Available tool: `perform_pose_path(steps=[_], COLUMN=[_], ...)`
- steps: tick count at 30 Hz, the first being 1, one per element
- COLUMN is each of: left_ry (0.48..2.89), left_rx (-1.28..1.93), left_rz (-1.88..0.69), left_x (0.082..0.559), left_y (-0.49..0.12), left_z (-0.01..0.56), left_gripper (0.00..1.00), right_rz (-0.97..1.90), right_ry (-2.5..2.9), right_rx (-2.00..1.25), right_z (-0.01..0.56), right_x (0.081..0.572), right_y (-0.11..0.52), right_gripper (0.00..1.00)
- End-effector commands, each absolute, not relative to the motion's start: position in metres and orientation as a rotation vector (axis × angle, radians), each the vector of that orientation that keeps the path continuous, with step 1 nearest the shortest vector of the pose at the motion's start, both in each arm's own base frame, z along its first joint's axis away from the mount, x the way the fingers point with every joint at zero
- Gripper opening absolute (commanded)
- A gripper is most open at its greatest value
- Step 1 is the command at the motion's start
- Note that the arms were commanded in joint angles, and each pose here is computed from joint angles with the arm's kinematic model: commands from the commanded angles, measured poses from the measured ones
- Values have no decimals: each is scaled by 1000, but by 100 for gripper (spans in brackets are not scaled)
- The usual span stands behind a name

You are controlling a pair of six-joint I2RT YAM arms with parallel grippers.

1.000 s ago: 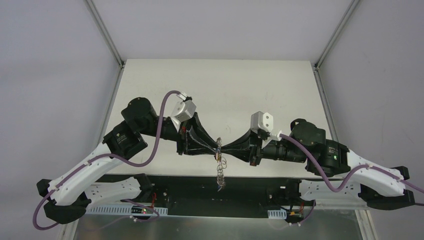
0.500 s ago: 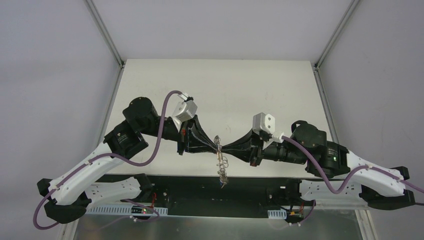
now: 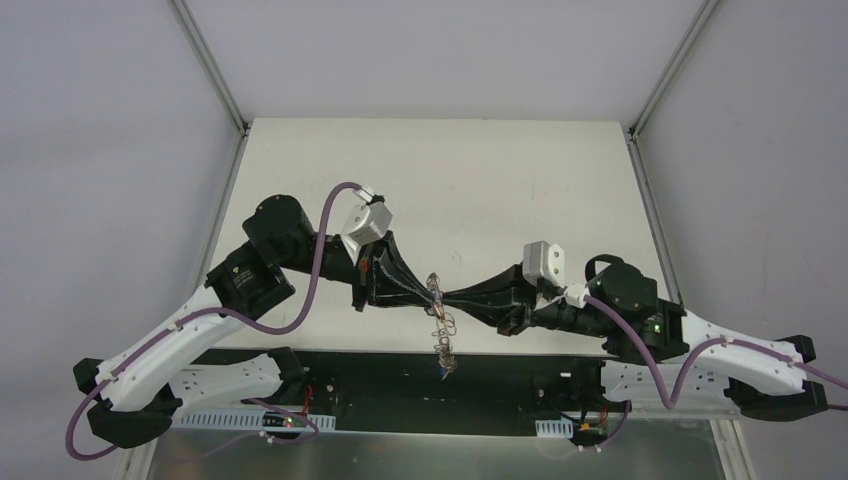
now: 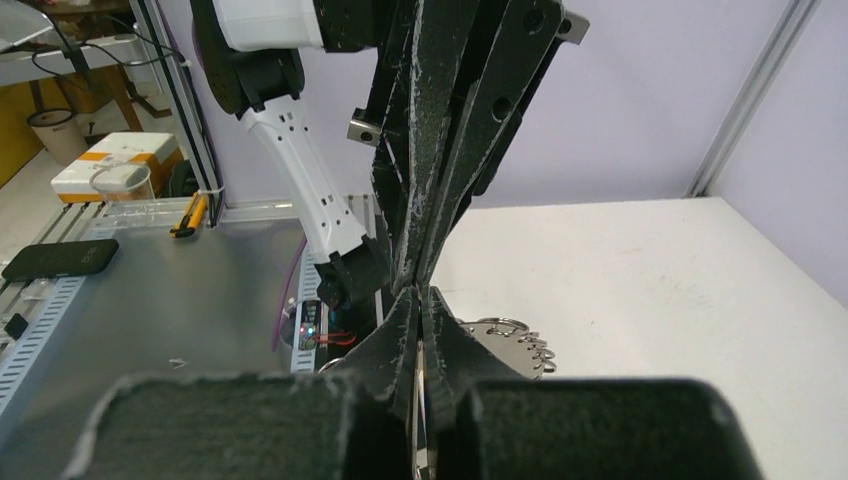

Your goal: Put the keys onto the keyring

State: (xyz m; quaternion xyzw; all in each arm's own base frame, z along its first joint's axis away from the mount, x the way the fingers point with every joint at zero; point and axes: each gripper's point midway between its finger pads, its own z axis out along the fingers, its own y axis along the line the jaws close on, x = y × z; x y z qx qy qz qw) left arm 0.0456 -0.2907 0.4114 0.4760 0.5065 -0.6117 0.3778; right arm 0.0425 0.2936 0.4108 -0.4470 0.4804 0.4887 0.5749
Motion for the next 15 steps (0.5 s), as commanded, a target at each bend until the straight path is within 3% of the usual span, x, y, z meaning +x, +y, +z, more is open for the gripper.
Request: perform_pose_path(steps=[1,15], left_ry=[1242,1226], left_rx=[1251,1246], left_rz=[-1594,-1582], left_x=[34,35], left_y=[-286,-285], left_z=[418,422], left_gripper=[0,0], right_rz=[1214,1292], right_ry=[857,737], right_rx=[-867,-862], right_z=[481,497], right_x=[37,20], right_y=[275,275], right_gripper=[0,0])
